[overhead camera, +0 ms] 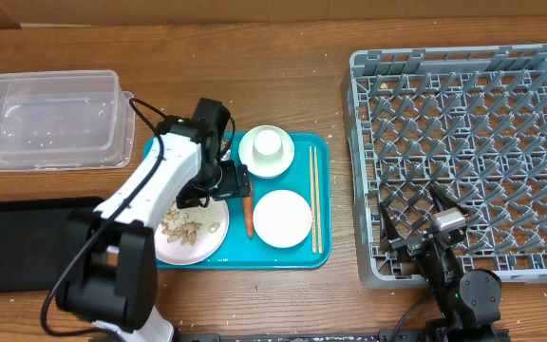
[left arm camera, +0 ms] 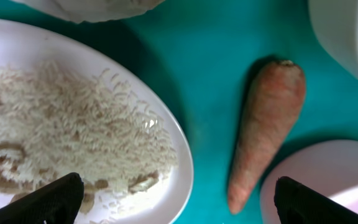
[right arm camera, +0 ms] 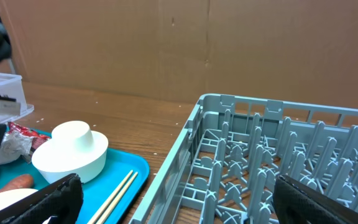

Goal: Sort waste into correct bins and load items into the dishwasher
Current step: 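Lower the left gripper and grasp the rim of the white plate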

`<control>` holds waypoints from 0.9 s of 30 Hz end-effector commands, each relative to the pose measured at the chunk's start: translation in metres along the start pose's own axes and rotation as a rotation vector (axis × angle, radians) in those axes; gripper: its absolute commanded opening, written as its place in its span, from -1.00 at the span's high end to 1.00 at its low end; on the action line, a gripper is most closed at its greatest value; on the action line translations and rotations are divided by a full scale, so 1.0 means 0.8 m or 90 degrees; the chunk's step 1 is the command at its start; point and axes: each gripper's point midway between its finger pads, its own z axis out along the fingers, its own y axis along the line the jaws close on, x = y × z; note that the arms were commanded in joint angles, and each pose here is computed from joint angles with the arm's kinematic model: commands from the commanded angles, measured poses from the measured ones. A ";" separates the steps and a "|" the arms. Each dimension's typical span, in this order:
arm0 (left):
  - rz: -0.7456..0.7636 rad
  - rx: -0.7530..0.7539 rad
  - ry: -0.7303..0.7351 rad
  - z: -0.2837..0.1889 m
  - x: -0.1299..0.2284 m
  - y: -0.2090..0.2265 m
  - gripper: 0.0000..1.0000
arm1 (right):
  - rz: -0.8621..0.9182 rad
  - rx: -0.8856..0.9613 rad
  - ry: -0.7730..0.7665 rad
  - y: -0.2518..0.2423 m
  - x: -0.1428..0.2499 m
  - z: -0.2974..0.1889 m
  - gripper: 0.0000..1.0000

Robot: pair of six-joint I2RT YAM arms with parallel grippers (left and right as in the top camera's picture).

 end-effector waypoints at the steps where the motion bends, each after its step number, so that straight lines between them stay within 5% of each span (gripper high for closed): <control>1: 0.018 -0.014 0.007 0.019 -0.009 -0.007 -1.00 | -0.001 0.004 -0.003 -0.002 0.002 0.000 -1.00; 14: 0.011 -0.090 -0.015 0.032 -0.024 0.019 -0.77 | -0.001 0.004 -0.003 -0.002 0.002 0.000 -1.00; 27: -0.037 -0.026 0.004 0.030 -0.030 0.023 -0.64 | -0.001 0.004 -0.003 -0.002 0.002 0.000 -1.00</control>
